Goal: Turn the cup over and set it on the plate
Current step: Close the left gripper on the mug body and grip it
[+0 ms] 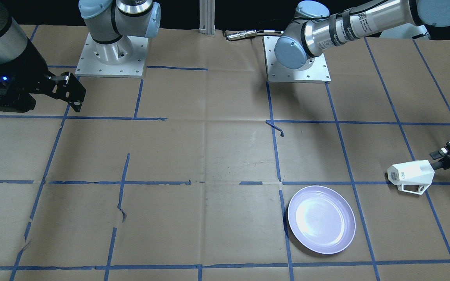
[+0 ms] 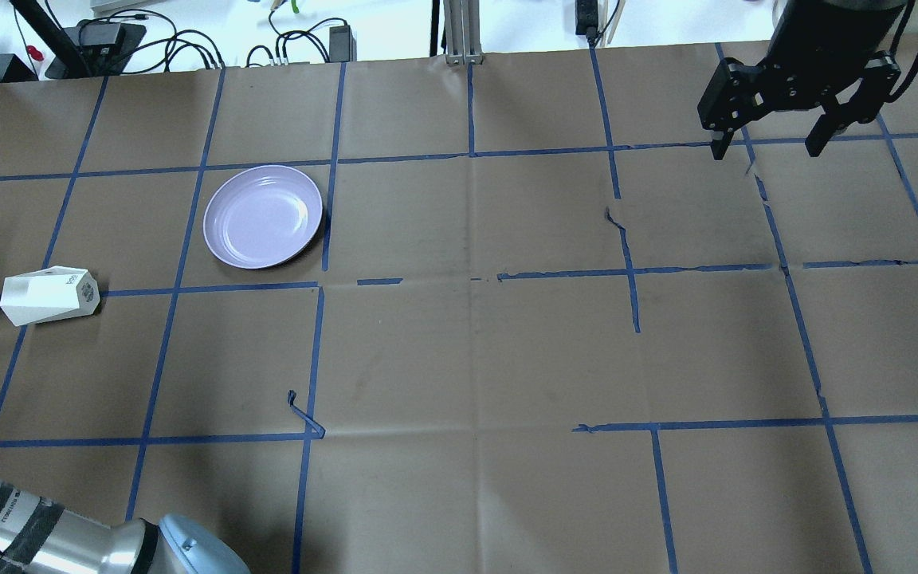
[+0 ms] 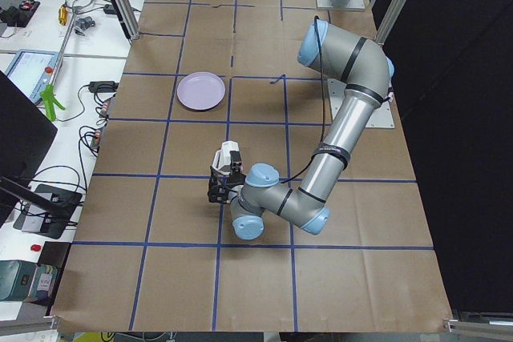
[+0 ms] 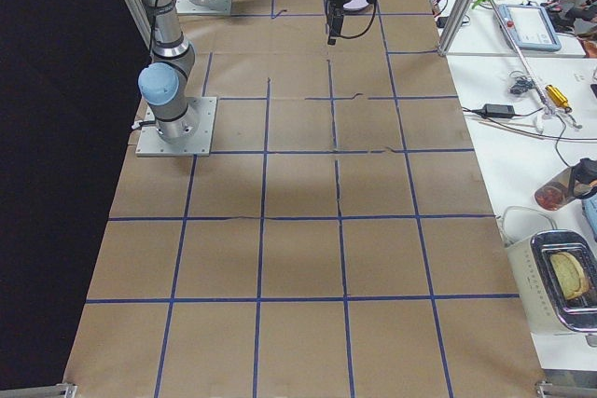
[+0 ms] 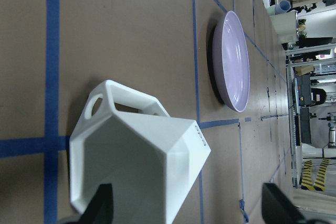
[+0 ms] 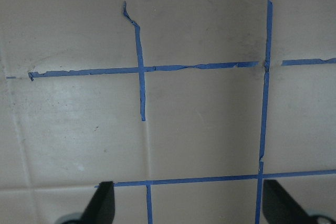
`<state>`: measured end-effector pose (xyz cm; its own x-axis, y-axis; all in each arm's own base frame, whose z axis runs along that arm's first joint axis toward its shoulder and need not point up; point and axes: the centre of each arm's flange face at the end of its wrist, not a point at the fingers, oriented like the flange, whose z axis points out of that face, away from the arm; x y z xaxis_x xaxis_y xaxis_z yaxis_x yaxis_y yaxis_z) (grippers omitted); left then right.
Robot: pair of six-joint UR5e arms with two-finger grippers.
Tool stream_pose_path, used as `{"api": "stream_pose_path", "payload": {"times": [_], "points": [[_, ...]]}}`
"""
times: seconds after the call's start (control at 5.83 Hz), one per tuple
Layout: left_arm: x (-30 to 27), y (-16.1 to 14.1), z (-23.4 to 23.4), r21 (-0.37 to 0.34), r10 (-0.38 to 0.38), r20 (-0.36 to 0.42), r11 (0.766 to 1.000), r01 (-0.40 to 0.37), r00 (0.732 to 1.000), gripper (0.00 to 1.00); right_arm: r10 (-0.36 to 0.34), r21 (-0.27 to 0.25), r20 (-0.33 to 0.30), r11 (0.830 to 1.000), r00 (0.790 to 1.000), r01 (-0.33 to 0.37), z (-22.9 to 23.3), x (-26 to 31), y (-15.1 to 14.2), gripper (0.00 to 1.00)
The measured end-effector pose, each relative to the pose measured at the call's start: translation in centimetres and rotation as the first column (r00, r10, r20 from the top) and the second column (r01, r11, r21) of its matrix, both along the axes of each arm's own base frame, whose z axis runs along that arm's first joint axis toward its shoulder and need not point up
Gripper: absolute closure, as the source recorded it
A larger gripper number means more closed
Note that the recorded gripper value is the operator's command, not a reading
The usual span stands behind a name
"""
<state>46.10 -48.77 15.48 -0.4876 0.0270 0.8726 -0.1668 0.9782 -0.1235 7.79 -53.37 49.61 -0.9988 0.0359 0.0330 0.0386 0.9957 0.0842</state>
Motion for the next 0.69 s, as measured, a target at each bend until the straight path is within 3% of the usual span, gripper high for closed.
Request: {"api": "stream_pose_path", "payload": {"times": [0.34,0.51,0.69], "points": [[-0.7,0.0,-1.1,0.024,0.005,-0.052,1.000,-0.003,0.999,0.02,0.000,0.000,0.000,1.000,1.000,0.000,0.0,0.0,0.0,0.00],[-0.7,0.0,-1.4,0.027,0.006,-0.059,1.000,-0.004,0.998,0.30,0.000,0.000,0.000,1.000,1.000,0.000,0.0,0.0,0.0,0.00],[-0.7,-0.2,-1.6,0.023,0.014,-0.064,1.000,-0.012,0.998,0.76,0.000,0.000,0.000,1.000,1.000,0.000,0.0,0.0,0.0,0.00]]}}
